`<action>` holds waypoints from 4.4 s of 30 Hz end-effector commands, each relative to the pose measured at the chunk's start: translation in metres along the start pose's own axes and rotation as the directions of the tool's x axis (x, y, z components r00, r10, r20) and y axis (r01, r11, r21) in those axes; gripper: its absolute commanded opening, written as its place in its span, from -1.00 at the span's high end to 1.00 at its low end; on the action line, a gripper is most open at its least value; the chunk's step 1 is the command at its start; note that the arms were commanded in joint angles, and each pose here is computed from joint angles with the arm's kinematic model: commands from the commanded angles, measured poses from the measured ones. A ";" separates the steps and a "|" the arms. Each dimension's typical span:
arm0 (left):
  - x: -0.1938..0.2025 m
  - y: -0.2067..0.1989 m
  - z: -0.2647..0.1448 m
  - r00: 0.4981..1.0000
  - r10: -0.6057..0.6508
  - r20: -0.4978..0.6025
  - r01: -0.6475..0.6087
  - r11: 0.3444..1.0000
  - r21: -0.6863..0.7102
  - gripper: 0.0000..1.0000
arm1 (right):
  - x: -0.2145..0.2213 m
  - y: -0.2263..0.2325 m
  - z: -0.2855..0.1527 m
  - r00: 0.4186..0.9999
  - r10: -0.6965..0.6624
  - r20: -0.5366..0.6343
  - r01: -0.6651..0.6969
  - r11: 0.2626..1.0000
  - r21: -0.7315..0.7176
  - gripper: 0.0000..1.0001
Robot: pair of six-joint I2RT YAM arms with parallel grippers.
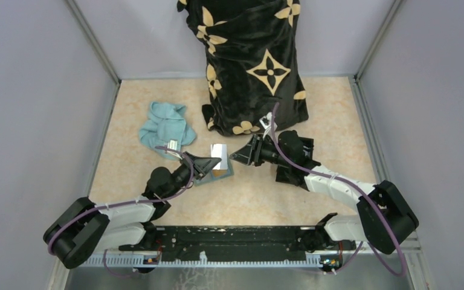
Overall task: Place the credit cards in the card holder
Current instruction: Pick up the credit card from the storage box, then insert the credit card into the card holder.
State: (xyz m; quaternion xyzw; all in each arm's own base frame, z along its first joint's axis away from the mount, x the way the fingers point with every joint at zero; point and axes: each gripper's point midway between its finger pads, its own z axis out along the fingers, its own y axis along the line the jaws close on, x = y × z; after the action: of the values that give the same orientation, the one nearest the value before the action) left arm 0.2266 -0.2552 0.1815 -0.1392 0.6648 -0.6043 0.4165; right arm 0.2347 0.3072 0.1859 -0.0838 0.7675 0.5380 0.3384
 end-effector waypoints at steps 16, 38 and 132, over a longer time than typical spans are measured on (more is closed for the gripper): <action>0.003 -0.015 0.009 0.998 -0.058 -0.013 0.059 0.995 0.084 1.00 | 0.005 0.020 0.019 0.999 0.038 -0.020 -0.041 0.984 -0.172 0.24; -0.003 0.031 -0.012 0.988 -0.128 0.082 0.135 0.988 -0.080 -0.02 | 0.002 0.035 0.026 0.999 0.016 -0.037 -0.024 0.971 -0.240 1.00; -0.013 0.170 -0.080 0.988 0.113 0.102 0.008 0.630 -0.777 0.48 | 0.090 -0.098 0.112 0.909 0.156 -0.386 -0.073 0.973 0.221 1.00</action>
State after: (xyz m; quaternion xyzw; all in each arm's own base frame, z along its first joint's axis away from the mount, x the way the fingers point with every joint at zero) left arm 0.2319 -0.1514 0.0273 -0.3279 0.8278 -0.2419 0.3856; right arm 0.2650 0.3853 0.0381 -0.1141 0.8745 0.4503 0.1393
